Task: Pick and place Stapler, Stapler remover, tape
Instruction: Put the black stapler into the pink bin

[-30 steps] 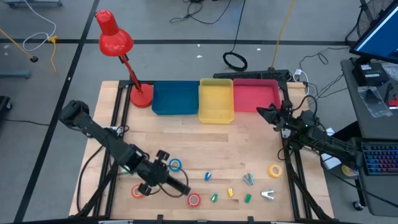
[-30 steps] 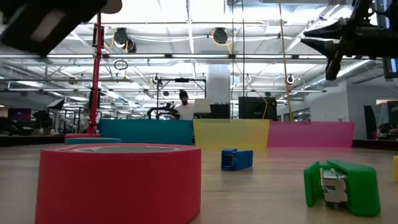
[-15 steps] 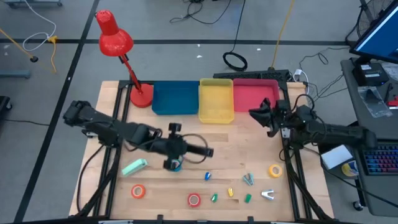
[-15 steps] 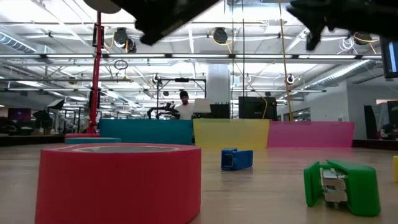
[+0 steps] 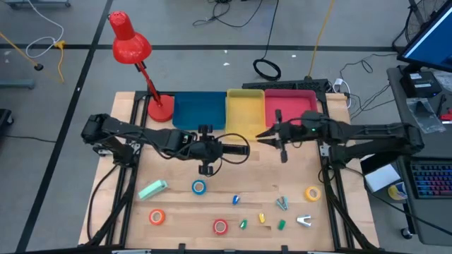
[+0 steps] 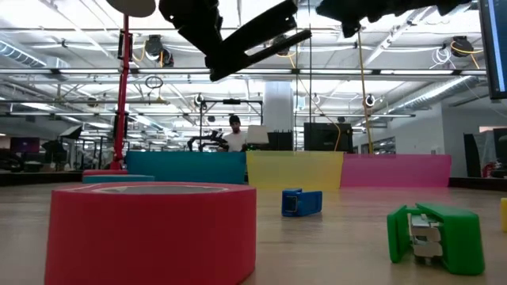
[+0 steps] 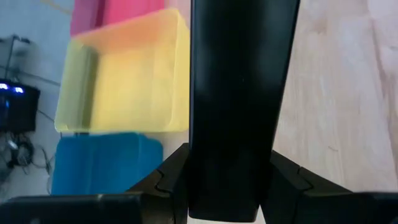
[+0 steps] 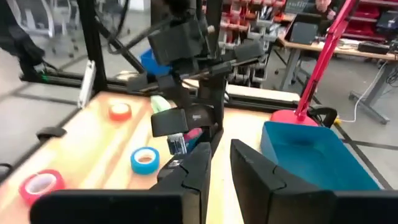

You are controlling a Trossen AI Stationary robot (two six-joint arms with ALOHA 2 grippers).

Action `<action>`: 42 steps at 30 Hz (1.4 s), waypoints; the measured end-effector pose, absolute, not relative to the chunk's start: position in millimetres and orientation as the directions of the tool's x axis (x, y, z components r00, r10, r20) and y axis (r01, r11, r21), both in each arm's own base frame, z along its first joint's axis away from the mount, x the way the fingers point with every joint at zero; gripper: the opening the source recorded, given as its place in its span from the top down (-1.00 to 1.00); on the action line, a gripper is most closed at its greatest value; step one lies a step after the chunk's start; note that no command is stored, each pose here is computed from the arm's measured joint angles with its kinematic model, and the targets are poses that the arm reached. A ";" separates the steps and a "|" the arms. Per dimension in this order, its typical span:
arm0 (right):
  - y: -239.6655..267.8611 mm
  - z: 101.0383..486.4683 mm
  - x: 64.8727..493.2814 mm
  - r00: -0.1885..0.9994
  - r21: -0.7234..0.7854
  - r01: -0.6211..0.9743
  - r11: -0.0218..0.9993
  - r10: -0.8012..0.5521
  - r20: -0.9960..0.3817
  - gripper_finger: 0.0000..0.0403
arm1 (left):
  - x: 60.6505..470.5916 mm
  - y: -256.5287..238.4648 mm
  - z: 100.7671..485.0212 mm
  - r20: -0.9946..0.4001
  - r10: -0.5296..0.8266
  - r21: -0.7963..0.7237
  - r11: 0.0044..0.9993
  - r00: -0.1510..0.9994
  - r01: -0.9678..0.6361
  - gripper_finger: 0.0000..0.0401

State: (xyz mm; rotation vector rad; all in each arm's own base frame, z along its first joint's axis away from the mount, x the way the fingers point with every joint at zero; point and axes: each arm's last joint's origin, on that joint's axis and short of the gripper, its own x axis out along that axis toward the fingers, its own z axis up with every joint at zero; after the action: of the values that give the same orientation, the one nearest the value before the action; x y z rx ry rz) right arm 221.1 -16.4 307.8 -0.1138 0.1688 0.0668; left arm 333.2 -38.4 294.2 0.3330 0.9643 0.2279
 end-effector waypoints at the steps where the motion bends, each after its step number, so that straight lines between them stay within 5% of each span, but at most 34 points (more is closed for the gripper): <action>1: -17.2 308.5 224.8 0.984 -0.121 -0.061 0.991 0.039 -0.174 0.71 | 332.2 -38.0 293.6 -0.770 0.336 0.369 0.928 0.542 -0.052 0.31; 23: 0.1 290.9 276.6 0.982 -0.150 -0.072 0.986 0.044 -0.184 -0.22 | 327.3 -29.3 289.1 -0.835 0.271 0.207 0.961 0.478 -0.183 0.31; 42: -1.6 278.0 309.2 0.975 -0.169 -0.077 0.983 0.039 -0.219 -0.36 | 327.6 -29.9 289.5 -0.833 0.269 0.205 0.962 0.483 -0.182 0.31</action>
State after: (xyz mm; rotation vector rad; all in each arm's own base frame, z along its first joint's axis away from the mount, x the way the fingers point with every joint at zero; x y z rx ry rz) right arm 309.2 -1.6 278.0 -0.1782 0.2165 0.0587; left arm 327.6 -29.9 289.5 0.0930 1.0310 0.2749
